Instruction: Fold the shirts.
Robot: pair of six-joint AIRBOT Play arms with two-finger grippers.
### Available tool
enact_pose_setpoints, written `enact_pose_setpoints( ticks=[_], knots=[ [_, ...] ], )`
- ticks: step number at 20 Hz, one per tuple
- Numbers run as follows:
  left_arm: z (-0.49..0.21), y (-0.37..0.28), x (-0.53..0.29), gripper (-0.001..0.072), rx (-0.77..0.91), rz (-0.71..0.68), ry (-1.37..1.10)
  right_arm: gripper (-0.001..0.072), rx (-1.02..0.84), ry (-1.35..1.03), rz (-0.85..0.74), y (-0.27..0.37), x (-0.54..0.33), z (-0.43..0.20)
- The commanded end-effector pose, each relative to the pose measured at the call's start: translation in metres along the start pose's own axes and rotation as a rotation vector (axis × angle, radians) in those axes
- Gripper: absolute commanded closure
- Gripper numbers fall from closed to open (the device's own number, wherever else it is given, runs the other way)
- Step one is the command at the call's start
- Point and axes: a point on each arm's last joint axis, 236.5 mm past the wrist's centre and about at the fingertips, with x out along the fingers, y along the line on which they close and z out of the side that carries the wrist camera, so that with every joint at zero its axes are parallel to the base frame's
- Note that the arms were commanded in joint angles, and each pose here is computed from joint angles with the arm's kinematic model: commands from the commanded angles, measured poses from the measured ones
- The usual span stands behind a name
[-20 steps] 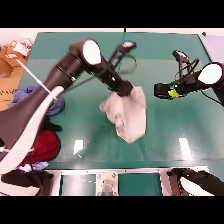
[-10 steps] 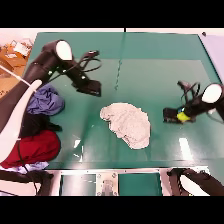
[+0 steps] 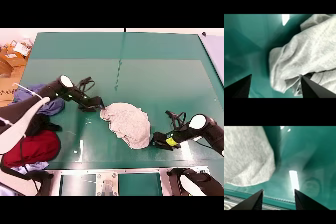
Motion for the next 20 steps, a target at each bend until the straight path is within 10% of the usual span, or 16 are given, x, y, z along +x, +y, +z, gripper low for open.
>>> enact_pose_setpoints(
  ticks=[1,6,8,10,15,20],
  knots=[
    [-0.005,-0.018,0.034,0.0007,0.010,-0.054,-0.011,0.0262,0.019,-0.024,0.082,0.008,0.021,-0.002],
    [-0.001,-0.017,0.035,0.0651,0.021,-0.043,-0.027,0.0268,0.031,-0.198,0.204,0.032,0.023,0.043],
    [-0.002,-0.011,0.029,0.0686,0.025,-0.048,-0.009,0.0391,0.014,-0.173,0.262,0.045,0.027,0.042],
    [-0.002,0.002,0.013,0.0687,0.023,-0.034,0.010,0.0706,-0.049,-0.138,0.250,0.044,0.034,0.035],
    [0.029,0.020,-0.091,0.0688,0.063,0.086,-0.097,0.0703,-0.052,-0.228,0.112,0.009,-0.019,0.080],
    [0.041,-0.108,-0.239,0.0688,0.337,0.023,-0.455,0.0703,-0.264,-0.530,0.200,0.085,-0.173,0.126]
  ],
)
